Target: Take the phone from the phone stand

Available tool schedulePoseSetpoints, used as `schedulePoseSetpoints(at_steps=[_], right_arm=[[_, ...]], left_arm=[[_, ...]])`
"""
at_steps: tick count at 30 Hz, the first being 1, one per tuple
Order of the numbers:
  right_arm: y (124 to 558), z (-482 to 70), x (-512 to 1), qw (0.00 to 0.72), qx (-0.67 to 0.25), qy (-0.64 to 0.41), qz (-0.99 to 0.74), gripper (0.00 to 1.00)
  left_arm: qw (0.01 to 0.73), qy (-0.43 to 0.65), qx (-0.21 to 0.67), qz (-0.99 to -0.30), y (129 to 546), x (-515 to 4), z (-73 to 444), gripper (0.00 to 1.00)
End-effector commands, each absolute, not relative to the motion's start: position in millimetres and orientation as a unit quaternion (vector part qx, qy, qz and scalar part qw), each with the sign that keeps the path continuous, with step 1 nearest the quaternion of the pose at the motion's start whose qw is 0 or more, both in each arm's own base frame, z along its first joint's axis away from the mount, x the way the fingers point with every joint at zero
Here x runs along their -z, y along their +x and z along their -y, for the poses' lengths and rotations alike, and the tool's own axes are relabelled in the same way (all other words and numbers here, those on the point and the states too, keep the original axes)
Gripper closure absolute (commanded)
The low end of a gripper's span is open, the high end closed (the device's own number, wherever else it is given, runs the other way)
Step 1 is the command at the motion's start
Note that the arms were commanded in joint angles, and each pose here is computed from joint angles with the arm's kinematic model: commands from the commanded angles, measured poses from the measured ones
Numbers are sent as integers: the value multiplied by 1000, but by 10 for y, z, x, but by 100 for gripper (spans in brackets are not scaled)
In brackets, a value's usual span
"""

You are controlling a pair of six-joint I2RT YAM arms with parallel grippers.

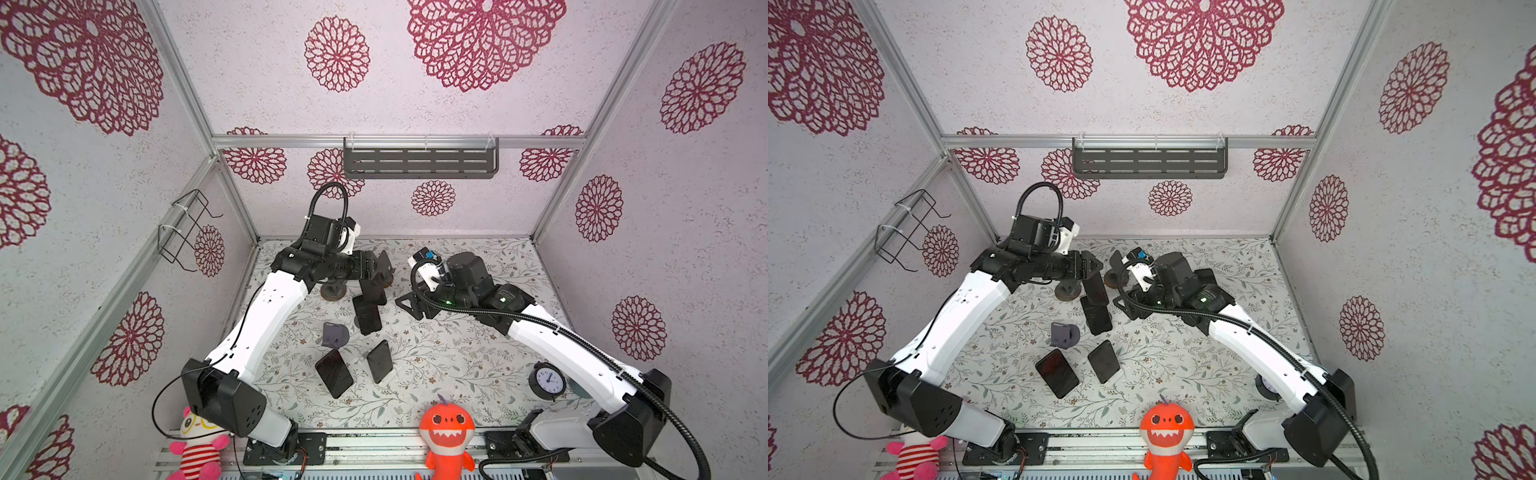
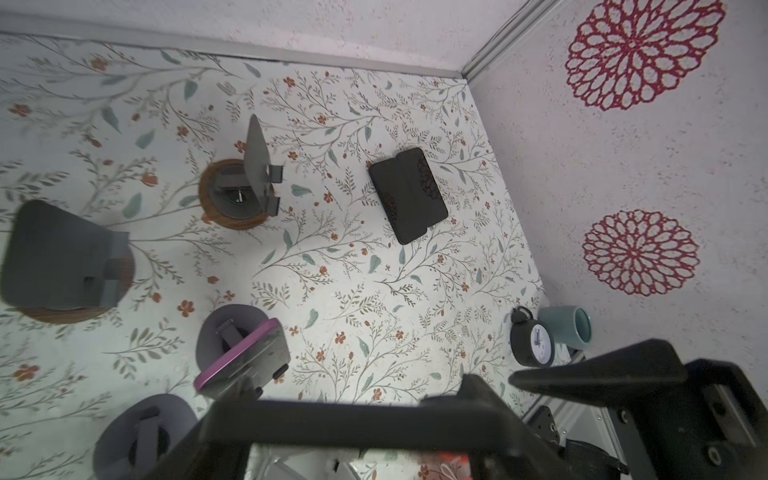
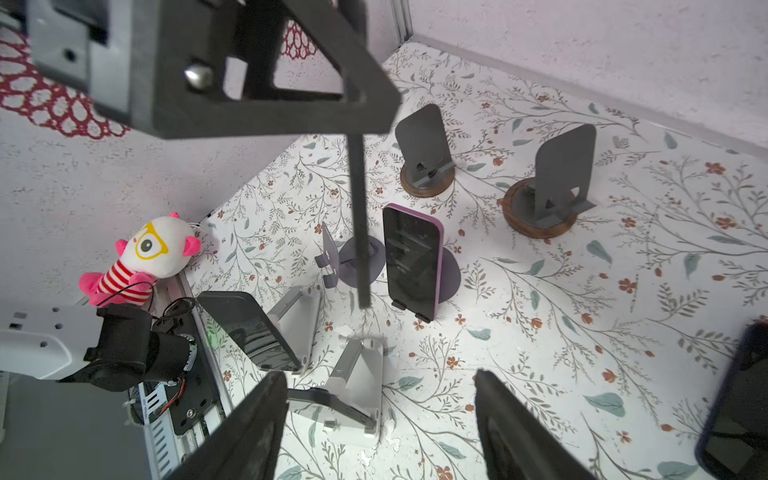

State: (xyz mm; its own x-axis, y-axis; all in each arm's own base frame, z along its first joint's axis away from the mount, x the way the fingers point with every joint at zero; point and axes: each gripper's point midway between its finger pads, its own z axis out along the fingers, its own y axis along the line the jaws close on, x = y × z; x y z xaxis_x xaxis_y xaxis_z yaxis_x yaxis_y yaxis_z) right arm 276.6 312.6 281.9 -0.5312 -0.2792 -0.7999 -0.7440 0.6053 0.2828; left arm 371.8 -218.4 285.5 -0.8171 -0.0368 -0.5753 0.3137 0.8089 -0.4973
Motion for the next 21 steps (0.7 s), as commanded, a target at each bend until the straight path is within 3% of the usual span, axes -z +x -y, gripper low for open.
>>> schedulePoseSetpoints(at_steps=[1,14,21], right_arm=[[2949,-3115,-3019,413,-305,-287,-809,29],[3095,-3385,-3081,420,-362,-265,-789,44],[3200,-3482,-2999,414,-367,-256,-793,64]], left_arm=[[316,90,368,-870,3729,-3167,2413,74],[317,83,382,-864,3756,-3096,2505,75],[326,80,395,-855,3756,-3124,2529,75]])
